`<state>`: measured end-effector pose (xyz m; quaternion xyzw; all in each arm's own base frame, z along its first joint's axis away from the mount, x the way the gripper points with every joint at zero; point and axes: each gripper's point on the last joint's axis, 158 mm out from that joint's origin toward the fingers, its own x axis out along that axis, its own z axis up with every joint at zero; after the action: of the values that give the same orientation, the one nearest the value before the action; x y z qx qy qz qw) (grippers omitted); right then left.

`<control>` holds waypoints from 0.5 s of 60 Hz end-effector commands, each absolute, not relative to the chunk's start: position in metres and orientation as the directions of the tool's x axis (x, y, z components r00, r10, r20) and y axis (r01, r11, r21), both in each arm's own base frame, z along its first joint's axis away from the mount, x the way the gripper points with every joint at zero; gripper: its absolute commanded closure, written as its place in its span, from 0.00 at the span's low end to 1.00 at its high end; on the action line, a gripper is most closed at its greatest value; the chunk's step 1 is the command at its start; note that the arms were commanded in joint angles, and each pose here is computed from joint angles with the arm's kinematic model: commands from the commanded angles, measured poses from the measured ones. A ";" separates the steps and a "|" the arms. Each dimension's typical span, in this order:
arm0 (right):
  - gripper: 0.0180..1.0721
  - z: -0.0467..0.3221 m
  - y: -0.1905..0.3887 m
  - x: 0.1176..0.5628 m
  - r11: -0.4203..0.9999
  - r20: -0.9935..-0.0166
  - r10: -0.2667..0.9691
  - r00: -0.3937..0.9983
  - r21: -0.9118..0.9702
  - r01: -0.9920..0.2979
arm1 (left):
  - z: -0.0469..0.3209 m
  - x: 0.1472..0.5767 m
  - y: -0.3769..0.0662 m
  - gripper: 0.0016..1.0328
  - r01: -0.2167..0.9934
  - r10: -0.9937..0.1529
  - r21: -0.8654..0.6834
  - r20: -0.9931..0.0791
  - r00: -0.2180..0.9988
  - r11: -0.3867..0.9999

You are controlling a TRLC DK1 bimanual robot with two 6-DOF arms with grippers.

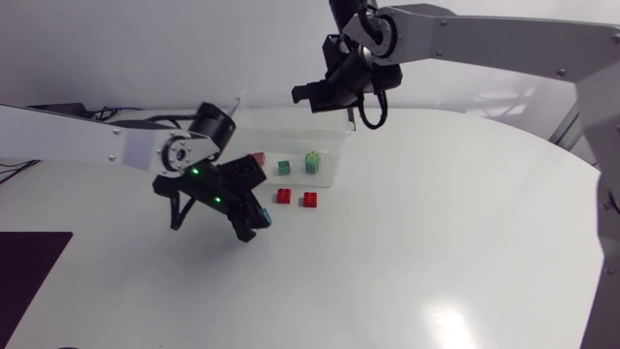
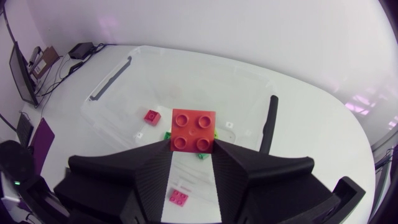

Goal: Place the duplo bricks in the container

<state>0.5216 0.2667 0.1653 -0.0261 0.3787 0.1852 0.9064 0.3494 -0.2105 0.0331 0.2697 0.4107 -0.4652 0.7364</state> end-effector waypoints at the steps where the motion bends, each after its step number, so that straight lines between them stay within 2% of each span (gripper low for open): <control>1: 0.60 0.150 0.263 0.540 0.937 -0.701 0.287 0.652 0.065 -0.342 | 0.069 0.350 -0.201 0.91 0.899 -0.490 0.068 -0.820 0.298 0.433; 14: 0.17 0.144 0.260 0.547 0.944 -0.705 0.250 0.663 0.026 -0.329 | 0.141 0.383 -0.184 0.91 0.836 -0.543 0.125 -0.707 0.453 0.535; 30: 0.07 0.170 0.247 0.523 0.949 -0.684 0.237 0.690 0.011 -0.316 | 0.198 0.445 -0.192 0.91 0.718 -0.593 0.115 -0.484 0.644 0.686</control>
<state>0.5353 0.2517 0.1474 -0.0498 0.3814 0.1488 0.9110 0.4251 -0.1888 0.1779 0.1918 0.2285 -0.3809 0.8752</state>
